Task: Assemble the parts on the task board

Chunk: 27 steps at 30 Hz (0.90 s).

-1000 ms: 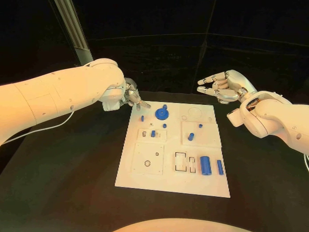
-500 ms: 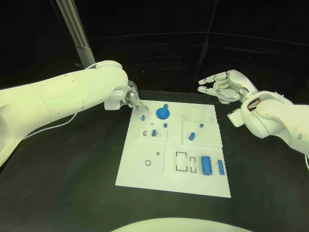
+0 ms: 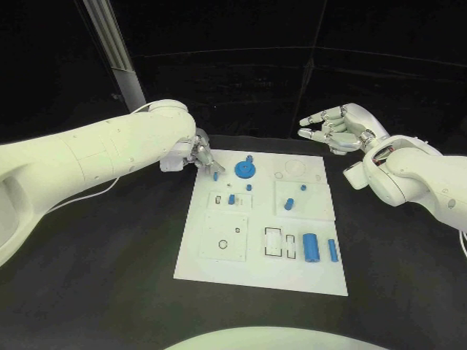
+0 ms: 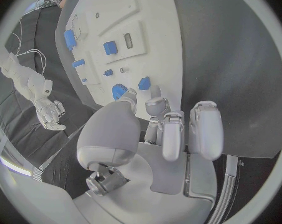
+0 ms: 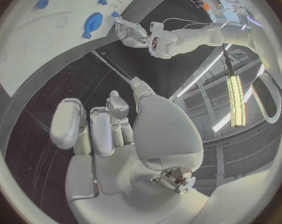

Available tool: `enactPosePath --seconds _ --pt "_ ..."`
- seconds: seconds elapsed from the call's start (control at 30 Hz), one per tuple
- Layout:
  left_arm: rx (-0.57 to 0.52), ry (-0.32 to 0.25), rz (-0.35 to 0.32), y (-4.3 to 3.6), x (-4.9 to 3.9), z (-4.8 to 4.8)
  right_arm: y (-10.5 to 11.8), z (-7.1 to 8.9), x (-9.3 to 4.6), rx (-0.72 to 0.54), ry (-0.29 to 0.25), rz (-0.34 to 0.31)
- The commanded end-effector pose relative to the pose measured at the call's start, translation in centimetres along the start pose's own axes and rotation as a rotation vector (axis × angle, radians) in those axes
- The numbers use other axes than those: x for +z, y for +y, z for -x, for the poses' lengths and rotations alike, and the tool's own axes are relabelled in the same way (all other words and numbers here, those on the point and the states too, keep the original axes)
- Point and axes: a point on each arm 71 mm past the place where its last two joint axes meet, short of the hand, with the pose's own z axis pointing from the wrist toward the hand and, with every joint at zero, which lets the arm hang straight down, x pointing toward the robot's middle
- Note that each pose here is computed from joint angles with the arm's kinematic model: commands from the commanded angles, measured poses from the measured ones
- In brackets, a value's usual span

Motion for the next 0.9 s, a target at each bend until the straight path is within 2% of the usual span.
enactPosePath --seconds 0.03,0.33,0.9 --pt "0.014 -0.001 -0.024 -0.34 0.04 -0.01 0.19 -0.05 0.11 0.005 0.005 0.012" --pt "0.016 0.001 -0.034 -0.74 0.14 -0.18 0.23 -0.16 0.20 0.007 0.007 0.013" --pt "0.023 0.010 -0.036 -0.91 0.16 -0.31 0.27 -0.27 0.27 0.008 0.010 0.014"
